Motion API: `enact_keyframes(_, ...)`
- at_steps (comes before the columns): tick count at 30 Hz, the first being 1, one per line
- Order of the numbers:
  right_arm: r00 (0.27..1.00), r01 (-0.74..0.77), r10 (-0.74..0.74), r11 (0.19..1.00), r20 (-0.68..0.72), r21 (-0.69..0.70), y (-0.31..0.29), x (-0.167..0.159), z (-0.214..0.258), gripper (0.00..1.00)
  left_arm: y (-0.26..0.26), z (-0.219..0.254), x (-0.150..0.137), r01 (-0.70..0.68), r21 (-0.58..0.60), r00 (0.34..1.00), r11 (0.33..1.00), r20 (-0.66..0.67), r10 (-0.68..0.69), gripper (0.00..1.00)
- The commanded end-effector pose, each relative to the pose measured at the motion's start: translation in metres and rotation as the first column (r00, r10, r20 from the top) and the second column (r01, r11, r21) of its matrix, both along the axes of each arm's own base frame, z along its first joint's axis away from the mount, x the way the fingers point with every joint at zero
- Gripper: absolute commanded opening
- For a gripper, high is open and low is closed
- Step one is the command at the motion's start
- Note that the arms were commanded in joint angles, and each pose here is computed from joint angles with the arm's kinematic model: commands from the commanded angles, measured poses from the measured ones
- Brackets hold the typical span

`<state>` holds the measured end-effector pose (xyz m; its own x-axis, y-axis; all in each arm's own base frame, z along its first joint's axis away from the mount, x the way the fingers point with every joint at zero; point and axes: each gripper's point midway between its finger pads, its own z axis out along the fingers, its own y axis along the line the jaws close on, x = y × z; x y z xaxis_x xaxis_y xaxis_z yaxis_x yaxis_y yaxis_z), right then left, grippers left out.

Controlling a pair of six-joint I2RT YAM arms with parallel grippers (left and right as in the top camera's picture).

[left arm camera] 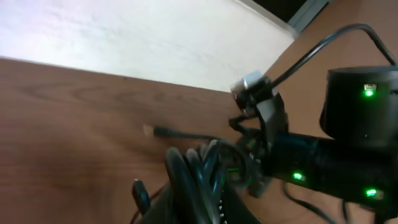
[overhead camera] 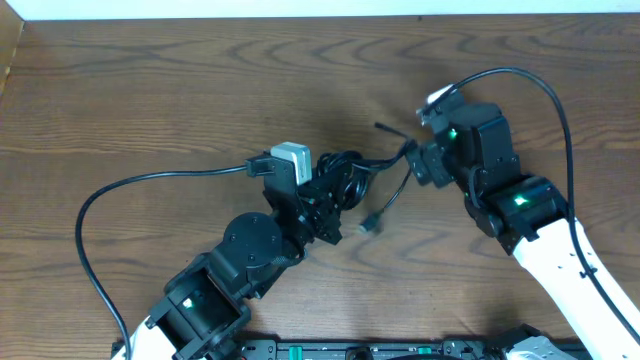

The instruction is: Untangle cables

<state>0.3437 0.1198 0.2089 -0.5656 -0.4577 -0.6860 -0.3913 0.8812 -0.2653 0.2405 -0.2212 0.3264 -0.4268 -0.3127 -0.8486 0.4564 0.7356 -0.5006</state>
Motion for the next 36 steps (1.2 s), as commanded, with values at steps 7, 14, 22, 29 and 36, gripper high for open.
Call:
enact_keyframes(7,0.861,-0.464,0.468,0.883,-0.198,0.071,0.047,-0.059,-0.026,0.99,0.012,-0.001,0.000,-0.013,0.311,0.980,0.950,0.191,-0.049,0.07)
enact_keyframes(14,0.763,-0.587,0.618,0.785,-0.190,0.197,0.071,-0.084,-0.022,0.99,0.016,-0.023,-0.004,0.012,0.517,0.967,0.856,0.213,-0.142,0.08)
enact_keyframes(22,0.617,-0.744,0.786,0.572,0.029,0.346,0.104,-0.117,0.030,0.99,0.003,-0.034,-0.018,0.128,0.572,0.940,0.810,0.191,-0.283,0.07)
enact_keyframes(29,0.556,-0.806,0.815,0.482,0.161,0.344,0.111,-0.132,0.063,0.99,-0.039,-0.029,-0.071,0.439,0.563,0.740,0.700,0.215,-0.637,0.08)
enact_keyframes(36,0.518,-0.829,0.840,0.446,0.162,0.337,0.110,-0.141,0.061,0.95,-0.046,-0.015,-0.078,0.457,0.550,0.689,0.699,0.278,-0.669,0.08)
